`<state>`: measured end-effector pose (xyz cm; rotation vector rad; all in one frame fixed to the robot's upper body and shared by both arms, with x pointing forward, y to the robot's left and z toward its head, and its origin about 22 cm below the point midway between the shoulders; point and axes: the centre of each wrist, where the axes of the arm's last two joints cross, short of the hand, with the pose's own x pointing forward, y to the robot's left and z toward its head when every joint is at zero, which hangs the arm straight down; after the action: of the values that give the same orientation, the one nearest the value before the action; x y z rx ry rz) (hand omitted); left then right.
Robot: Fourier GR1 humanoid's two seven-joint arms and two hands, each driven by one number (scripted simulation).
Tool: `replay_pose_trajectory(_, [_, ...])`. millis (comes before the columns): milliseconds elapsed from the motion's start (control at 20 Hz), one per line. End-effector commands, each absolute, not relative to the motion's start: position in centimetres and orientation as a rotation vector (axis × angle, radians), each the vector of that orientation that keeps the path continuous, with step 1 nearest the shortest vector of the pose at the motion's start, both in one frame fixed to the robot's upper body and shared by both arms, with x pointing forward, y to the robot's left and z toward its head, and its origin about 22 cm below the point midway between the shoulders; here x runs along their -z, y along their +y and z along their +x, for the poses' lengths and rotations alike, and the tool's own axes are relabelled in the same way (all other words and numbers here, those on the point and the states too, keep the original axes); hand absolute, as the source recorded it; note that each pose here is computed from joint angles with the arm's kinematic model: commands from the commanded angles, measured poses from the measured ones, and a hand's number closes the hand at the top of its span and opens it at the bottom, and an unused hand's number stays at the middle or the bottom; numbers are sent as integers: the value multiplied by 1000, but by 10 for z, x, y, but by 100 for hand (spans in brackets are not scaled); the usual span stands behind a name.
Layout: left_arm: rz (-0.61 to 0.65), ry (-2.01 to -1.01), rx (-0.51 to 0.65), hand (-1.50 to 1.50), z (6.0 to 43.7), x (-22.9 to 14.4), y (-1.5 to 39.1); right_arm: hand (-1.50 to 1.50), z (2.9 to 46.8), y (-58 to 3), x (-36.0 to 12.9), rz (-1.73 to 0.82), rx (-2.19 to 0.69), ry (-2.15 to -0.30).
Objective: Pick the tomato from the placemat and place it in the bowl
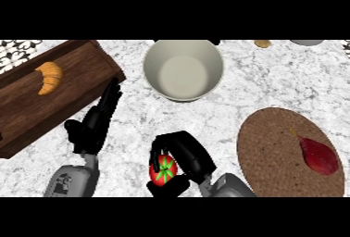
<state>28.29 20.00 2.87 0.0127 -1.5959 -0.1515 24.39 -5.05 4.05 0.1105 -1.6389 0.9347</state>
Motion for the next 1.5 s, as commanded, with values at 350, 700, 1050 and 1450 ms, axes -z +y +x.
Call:
replay_pose_trajectory(350, [66,-1600,123,0,280,-28,205,150,183,4,-158,145,-846,-2097])
replay_pose_trajectory(700, [78,-1580,116,0,272,-19,216,150,180,21,-232,-89,-849,-2079])
replay_pose_trajectory(1050, [78,-1592,108,0,286,-29,224,150,196,41,-276,-159,-792,-2053])
replay_pose_trajectory(1450, [52,-1580,116,0,273,-23,216,150,286,39,-283,-300,-798,-1942])
